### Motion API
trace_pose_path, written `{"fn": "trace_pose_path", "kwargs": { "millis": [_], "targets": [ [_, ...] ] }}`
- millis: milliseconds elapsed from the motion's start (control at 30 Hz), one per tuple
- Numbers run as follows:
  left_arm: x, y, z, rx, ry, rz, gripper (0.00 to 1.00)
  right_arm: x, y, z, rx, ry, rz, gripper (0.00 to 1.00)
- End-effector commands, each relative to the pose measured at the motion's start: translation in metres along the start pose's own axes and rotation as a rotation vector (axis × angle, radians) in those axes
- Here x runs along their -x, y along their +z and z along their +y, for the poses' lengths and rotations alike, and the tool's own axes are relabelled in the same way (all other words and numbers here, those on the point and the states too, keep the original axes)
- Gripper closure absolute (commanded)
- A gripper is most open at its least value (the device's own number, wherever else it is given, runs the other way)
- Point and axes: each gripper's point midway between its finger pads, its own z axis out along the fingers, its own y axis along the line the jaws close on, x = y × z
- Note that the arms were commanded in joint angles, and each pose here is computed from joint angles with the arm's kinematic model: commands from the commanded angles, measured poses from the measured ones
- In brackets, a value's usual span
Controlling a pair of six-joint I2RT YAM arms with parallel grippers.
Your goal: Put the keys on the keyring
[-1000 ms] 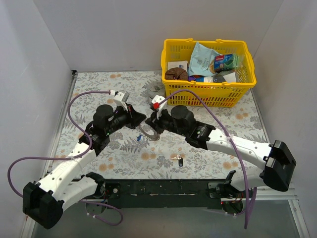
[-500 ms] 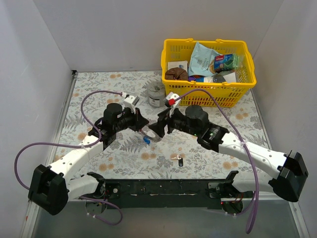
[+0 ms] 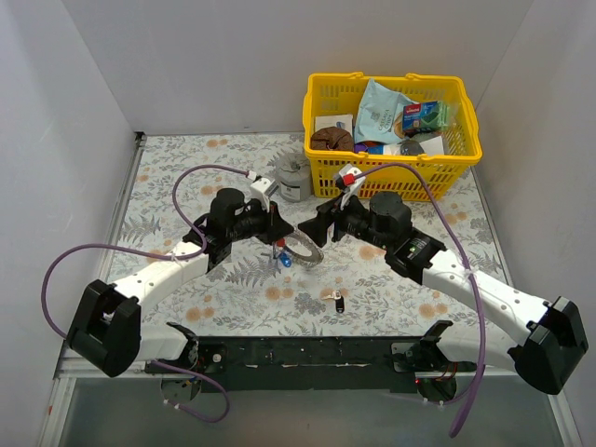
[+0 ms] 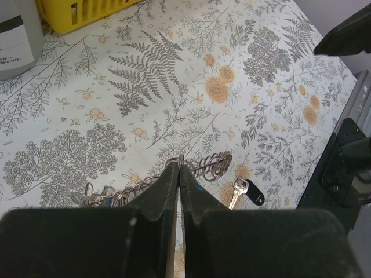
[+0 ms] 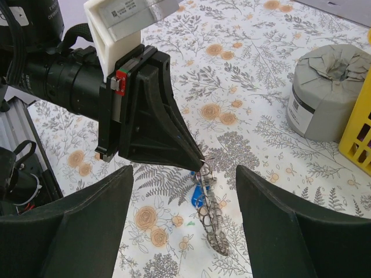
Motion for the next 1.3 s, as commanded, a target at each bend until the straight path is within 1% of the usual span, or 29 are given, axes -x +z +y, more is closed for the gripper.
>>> {"fn": "trace_pose_path", "kwargs": {
  "millis": [0,100,233,367,533,633,967,1067,1200,1267],
  "targets": [
    [0.022,0.002,-0.013,-0.061,0.099,-0.073,1.0,-0.002,-0.003,0.004,0.023,0.019,-0.015,0.21],
    [-0.006,0.005,-0.003,-0.045,0.097,0.0,1.0,-0.008,-0.002,0.004,0.029,0.026,0.002,0.21],
    [-0.044,-0.003,0.005,-0.022,0.07,0.09,1.0,-0.017,0.0,0.003,0.032,0.031,0.024,0.21],
    [-0.055,-0.015,0.005,-0.006,0.065,0.094,1.0,-0.025,0.001,0.003,0.042,0.034,0.04,0.21],
    [-0.055,-0.023,0.002,-0.009,0.092,0.073,1.0,-0.03,0.006,0.01,0.096,0.035,0.05,0.24],
    [-0.053,-0.026,-0.005,-0.048,0.13,0.055,1.0,-0.031,0.008,0.018,0.149,0.025,0.055,0.25],
    [-0.026,-0.043,-0.024,-0.111,0.29,-0.09,1.0,-0.021,0.003,0.048,0.335,-0.018,0.055,0.26],
    [-0.018,-0.049,-0.031,-0.131,0.322,-0.145,1.0,-0.018,0.002,0.055,0.384,-0.021,0.057,0.28],
    [-0.009,-0.058,-0.042,-0.164,0.355,-0.212,1.0,-0.013,0.003,0.065,0.449,-0.019,0.059,0.33],
    [-0.003,-0.065,-0.048,-0.177,0.383,-0.266,1.0,-0.009,0.001,0.071,0.482,-0.016,0.053,0.34]
  ]
}}
